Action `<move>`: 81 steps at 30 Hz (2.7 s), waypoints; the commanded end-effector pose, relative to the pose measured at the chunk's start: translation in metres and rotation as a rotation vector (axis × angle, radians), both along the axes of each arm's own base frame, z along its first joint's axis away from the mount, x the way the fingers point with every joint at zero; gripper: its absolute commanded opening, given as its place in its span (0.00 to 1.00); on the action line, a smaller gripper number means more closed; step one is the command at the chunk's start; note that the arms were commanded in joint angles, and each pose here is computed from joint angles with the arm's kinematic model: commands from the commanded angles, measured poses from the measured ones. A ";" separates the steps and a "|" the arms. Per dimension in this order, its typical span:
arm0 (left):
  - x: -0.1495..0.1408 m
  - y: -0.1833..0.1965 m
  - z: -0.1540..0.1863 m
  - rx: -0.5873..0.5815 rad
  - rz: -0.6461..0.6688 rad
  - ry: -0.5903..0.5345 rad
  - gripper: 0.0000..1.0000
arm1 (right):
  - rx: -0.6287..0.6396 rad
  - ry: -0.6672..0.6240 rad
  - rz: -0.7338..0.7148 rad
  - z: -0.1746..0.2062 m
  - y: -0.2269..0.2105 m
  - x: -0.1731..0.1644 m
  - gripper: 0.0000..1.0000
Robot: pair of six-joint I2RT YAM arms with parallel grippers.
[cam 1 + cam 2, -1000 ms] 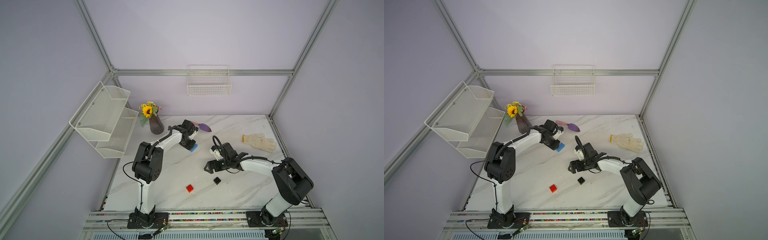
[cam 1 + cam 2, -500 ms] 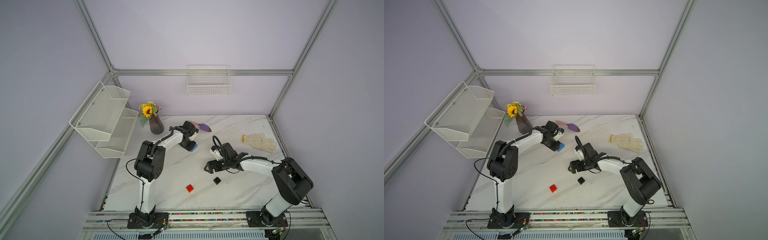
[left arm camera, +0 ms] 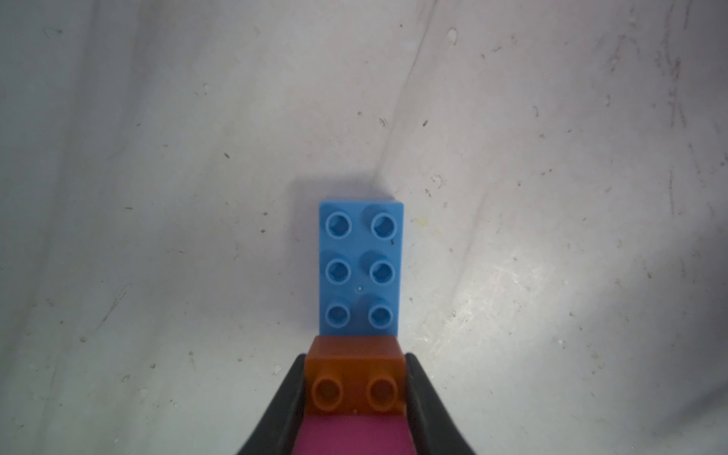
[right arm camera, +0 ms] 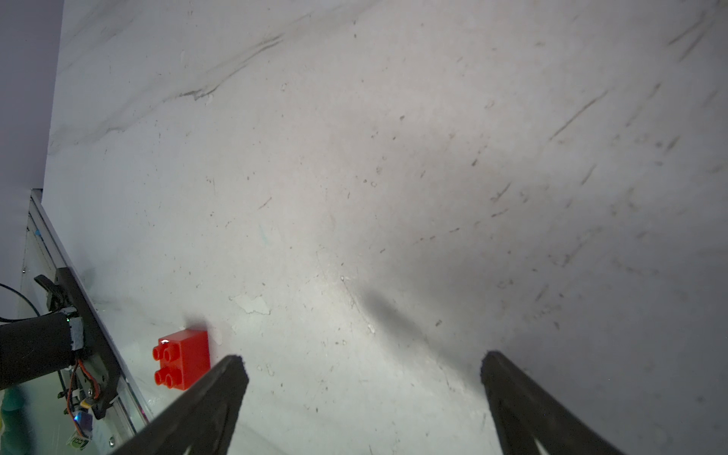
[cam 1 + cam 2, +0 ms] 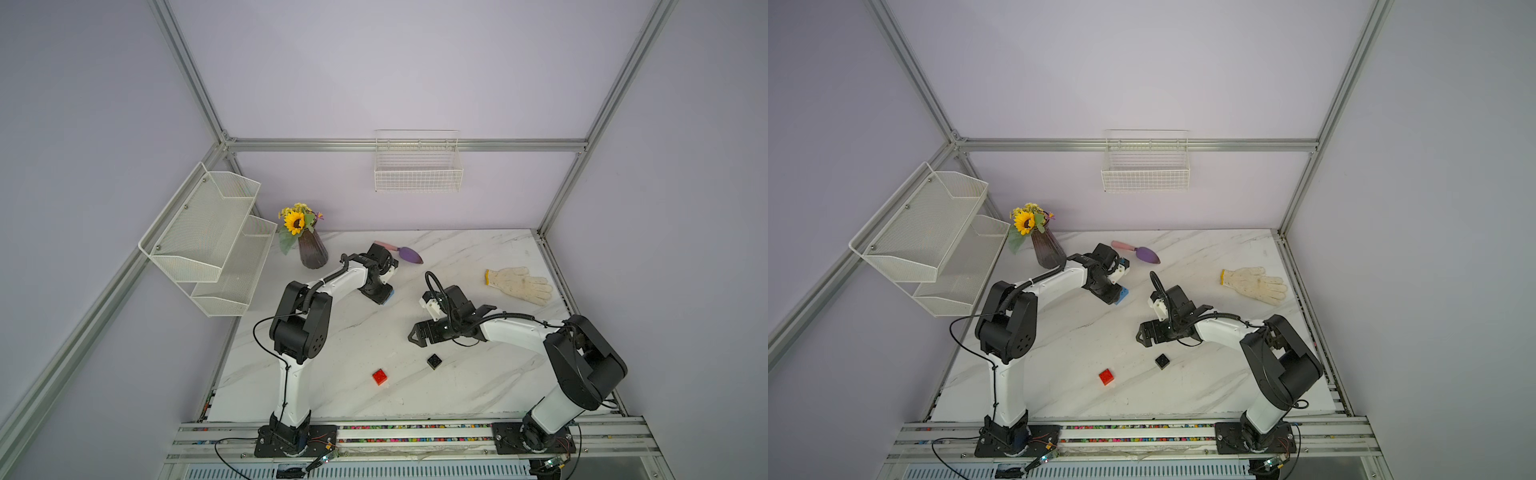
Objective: Assemble the letter v with lego
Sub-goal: Assemble the lego brick with the lego brick.
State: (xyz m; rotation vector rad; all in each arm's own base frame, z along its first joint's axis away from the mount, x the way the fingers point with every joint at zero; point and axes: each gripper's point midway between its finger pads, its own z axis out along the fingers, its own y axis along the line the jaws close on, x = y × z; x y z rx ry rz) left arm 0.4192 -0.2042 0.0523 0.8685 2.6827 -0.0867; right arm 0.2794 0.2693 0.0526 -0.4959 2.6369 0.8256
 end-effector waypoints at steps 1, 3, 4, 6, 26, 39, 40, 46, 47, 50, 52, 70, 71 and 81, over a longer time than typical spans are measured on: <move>-0.017 0.003 -0.018 0.062 -0.053 0.051 0.27 | 0.009 -0.028 0.023 0.009 0.001 -0.002 0.97; -0.020 0.005 -0.021 0.078 -0.047 0.062 0.27 | 0.010 -0.029 0.025 0.010 0.002 -0.002 0.97; -0.022 0.006 -0.023 0.087 -0.045 0.069 0.27 | 0.011 -0.032 0.025 0.011 0.002 -0.002 0.97; -0.026 0.008 -0.025 0.093 -0.033 0.084 0.27 | 0.011 -0.037 0.027 0.013 0.001 -0.002 0.97; -0.033 -0.057 -0.034 -0.100 0.059 0.150 0.28 | -0.098 -0.073 -0.095 0.019 -0.022 0.015 0.97; -0.054 -0.030 -0.065 0.109 -0.119 0.210 0.28 | -0.097 -0.087 -0.167 0.030 -0.051 0.032 0.97; -0.053 -0.030 -0.064 0.112 -0.127 0.209 0.28 | -0.097 -0.089 -0.169 0.030 -0.052 0.032 0.97; -0.054 -0.022 -0.067 0.162 -0.153 0.199 0.28 | -0.091 -0.085 -0.164 0.030 -0.056 0.032 0.97; -0.054 -0.021 -0.067 0.162 -0.151 0.196 0.28 | -0.091 -0.086 -0.164 0.030 -0.056 0.033 0.97; -0.056 -0.021 -0.069 0.160 -0.119 0.204 0.28 | -0.085 -0.086 -0.160 0.030 -0.055 0.033 0.97; -0.058 -0.022 -0.071 0.147 -0.065 0.215 0.28 | -0.086 -0.084 -0.157 0.030 -0.055 0.033 0.97; -0.080 -0.035 -0.091 0.111 0.083 0.265 0.28 | -0.075 -0.078 -0.146 0.028 -0.056 0.032 0.97; -0.081 -0.034 -0.092 0.120 0.074 0.274 0.28 | -0.073 -0.077 -0.145 0.028 -0.056 0.032 0.97; -0.115 -0.038 -0.091 0.075 -0.076 0.391 0.28 | -0.070 -0.078 -0.143 0.027 -0.056 0.033 0.97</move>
